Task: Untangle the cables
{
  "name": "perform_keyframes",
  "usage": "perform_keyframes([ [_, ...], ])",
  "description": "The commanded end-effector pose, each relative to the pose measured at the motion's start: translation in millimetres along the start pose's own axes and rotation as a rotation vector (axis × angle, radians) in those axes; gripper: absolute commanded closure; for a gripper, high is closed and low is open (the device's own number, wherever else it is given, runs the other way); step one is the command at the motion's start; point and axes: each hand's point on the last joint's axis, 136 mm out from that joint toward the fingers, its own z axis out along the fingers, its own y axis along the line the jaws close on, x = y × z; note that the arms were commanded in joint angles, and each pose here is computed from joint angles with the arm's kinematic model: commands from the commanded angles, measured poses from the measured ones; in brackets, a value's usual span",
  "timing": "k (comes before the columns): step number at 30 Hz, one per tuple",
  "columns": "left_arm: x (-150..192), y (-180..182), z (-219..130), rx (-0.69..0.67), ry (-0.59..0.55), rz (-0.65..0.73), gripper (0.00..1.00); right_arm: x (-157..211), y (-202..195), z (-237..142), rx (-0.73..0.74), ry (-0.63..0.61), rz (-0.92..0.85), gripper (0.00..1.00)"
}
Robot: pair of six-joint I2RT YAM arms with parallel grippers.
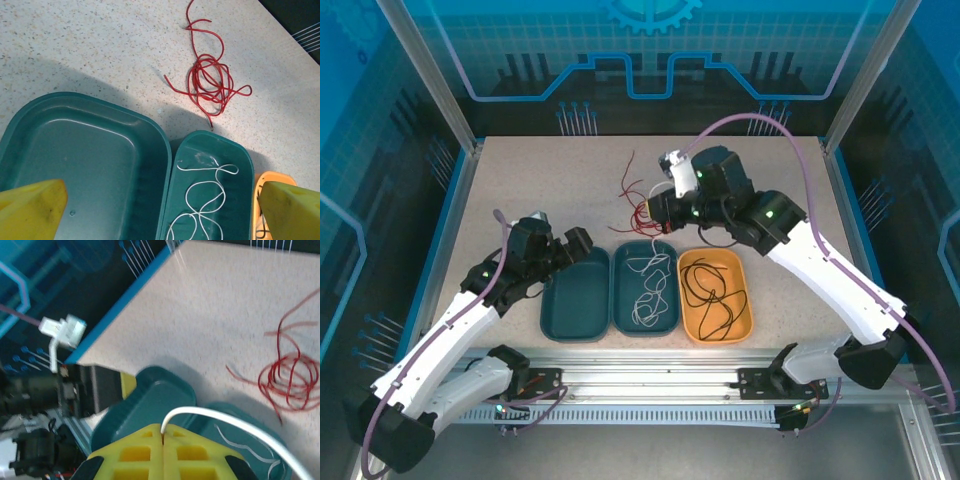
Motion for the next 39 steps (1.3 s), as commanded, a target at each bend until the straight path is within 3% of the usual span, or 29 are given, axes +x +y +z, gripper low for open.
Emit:
perform_keyframes([
  [1, -0.2, -1.6, 1.0, 0.02, 0.004, -0.015, 0.01, 12.7, -1.4, 6.5, 0.011, 0.007, 0.059, 1.0],
  [17, 4.4, -2.9, 3.8, 0.035, 0.022, -0.028, 0.01, 64.1, -6.3, 76.5, -0.004, 0.196, 0.152, 1.0],
  [30, 4.4, -2.8, 7.5, 0.025, 0.028, -0.023, 0.01, 144.4, -38.4, 121.3, 0.132, 0.46, 0.196, 0.99],
  [33, 3.5, -3.3, 8.0, 0.023, 0.027, -0.023, 0.01, 158.8, -45.4, 127.7, 0.179, 0.527, 0.202, 0.93],
  [39, 3.6, -3.0, 10.1, 0.016, 0.032, -0.022, 0.01, 166.7, -60.3, 127.7, 0.269, 0.577, 0.185, 0.68],
])
